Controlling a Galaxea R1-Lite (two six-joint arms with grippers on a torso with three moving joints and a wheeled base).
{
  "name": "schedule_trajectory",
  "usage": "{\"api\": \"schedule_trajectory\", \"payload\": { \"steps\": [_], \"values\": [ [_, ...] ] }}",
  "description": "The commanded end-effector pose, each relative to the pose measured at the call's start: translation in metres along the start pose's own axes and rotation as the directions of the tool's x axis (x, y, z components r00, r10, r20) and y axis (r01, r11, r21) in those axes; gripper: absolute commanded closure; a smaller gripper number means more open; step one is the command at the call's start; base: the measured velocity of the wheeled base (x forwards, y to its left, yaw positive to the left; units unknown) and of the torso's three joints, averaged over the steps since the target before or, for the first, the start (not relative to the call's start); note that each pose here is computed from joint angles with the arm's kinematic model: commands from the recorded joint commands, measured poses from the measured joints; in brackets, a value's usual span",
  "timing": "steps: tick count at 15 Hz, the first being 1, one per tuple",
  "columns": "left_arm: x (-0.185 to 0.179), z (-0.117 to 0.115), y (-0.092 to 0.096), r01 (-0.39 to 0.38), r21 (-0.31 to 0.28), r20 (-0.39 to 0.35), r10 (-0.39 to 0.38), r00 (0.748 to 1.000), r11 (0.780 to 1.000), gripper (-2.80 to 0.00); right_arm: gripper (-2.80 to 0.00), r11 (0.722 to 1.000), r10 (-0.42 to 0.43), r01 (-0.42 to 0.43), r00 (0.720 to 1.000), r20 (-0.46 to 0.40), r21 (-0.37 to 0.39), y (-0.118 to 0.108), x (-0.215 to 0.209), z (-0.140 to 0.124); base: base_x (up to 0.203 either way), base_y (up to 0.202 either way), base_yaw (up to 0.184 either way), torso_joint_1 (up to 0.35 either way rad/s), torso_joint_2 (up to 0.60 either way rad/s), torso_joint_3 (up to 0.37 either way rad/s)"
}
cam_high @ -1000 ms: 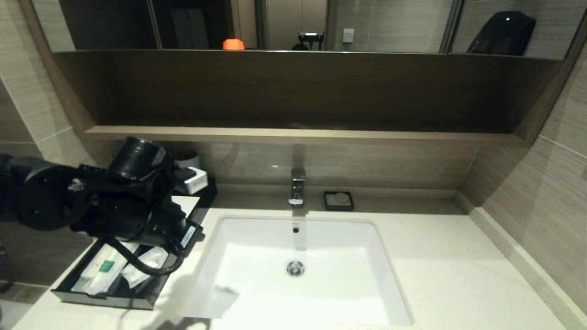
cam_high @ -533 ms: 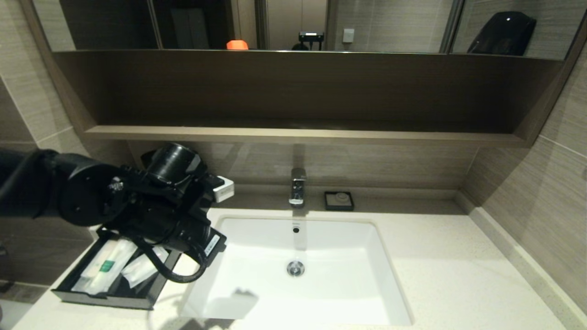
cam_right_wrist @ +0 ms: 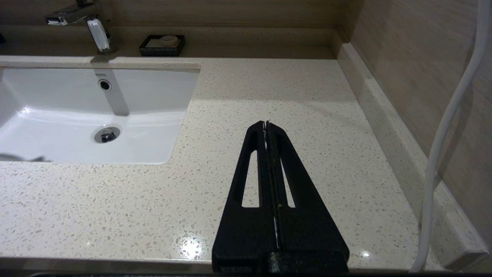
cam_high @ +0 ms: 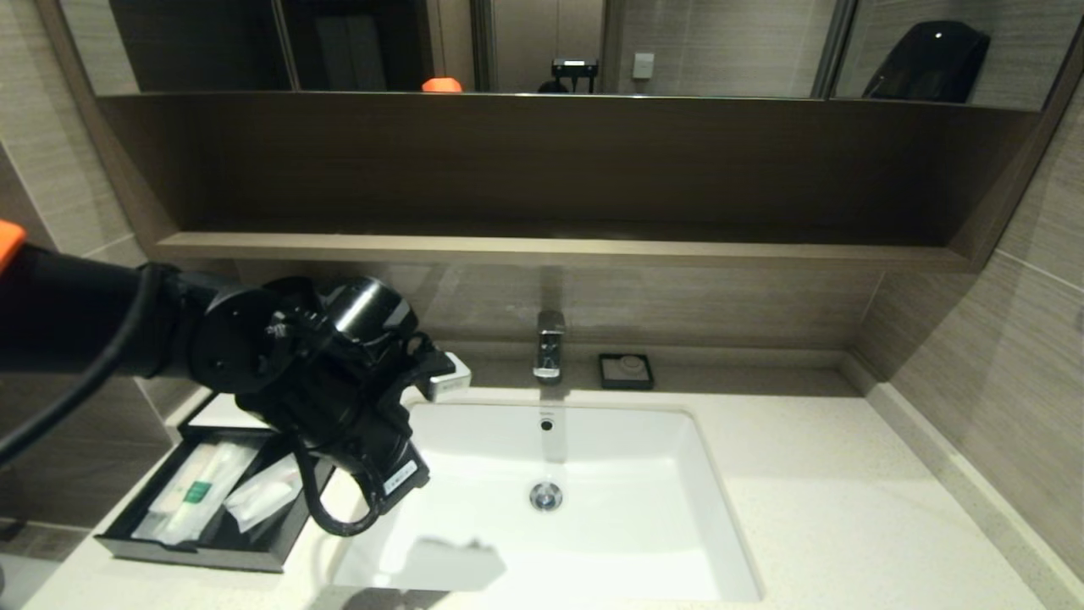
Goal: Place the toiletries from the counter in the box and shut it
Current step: Pick up the bathroom toiletry
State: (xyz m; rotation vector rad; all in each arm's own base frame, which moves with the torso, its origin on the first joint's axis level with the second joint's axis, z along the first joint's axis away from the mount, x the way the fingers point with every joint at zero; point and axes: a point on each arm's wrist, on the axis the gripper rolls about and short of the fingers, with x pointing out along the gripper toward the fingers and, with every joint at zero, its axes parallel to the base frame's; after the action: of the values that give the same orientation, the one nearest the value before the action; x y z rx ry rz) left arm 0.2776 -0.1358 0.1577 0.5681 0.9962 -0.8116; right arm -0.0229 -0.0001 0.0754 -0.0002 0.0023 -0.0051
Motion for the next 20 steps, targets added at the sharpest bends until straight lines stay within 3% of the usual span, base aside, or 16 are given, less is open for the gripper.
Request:
{"api": "schedule_trajectory", "payload": {
  "steps": [1,3,6,10,12,14,16,20],
  "values": [
    [0.001,-0.003,-0.003,0.094,0.101,0.007,-0.096,0.995,0.990,0.00,0.00,1.000,0.001,-0.001,1.000,0.000,-0.001,0.000,0.000,0.000,0.000,0.000,0.000,0.000,0.00,0.000],
    [-0.007,-0.004,-0.006,0.137,0.126,0.042,-0.143,0.989,0.983,0.00,0.00,1.000,0.001,-0.001,1.000,0.001,0.000,0.000,0.000,0.000,0.000,0.000,0.000,0.000,0.00,0.000],
    [-0.021,-0.011,-0.019,0.144,0.140,0.037,-0.150,0.988,0.980,0.00,0.00,1.000,0.001,-0.001,1.000,-0.001,-0.001,0.000,0.000,0.000,0.000,0.000,0.000,0.000,0.00,0.000],
    [-0.051,-0.047,-0.042,0.129,0.136,0.030,-0.134,0.990,0.982,0.00,0.00,1.000,0.001,-0.001,1.000,-0.001,-0.001,0.000,0.000,0.000,0.000,0.000,0.000,0.000,0.00,0.000],
    [-0.058,-0.072,-0.055,0.139,0.118,-0.011,-0.139,0.990,0.983,0.00,0.00,1.000,0.001,-0.001,1.000,0.000,-0.001,0.000,0.000,0.000,0.000,0.000,0.000,0.000,0.00,0.000],
    [-0.065,-0.081,-0.060,0.114,0.034,-0.016,-0.113,0.993,0.993,0.00,0.00,1.000,0.001,-0.001,1.000,0.000,-0.001,0.000,0.000,0.000,0.000,0.000,0.000,0.000,0.00,0.000],
    [-0.068,-0.083,-0.062,0.070,-0.009,-0.028,-0.070,0.997,0.998,0.00,0.00,1.000,0.001,-0.001,1.000,0.000,-0.001,0.000,0.000,0.000,0.000,0.000,0.000,0.000,0.00,0.000],
    [-0.070,-0.062,-0.062,0.045,0.023,-0.078,-0.043,0.996,0.999,0.00,0.00,1.000,0.001,-0.001,1.000,0.000,0.000,0.000,0.000,0.000,0.000,0.000,0.000,0.000,0.00,0.000]
  ]
}}
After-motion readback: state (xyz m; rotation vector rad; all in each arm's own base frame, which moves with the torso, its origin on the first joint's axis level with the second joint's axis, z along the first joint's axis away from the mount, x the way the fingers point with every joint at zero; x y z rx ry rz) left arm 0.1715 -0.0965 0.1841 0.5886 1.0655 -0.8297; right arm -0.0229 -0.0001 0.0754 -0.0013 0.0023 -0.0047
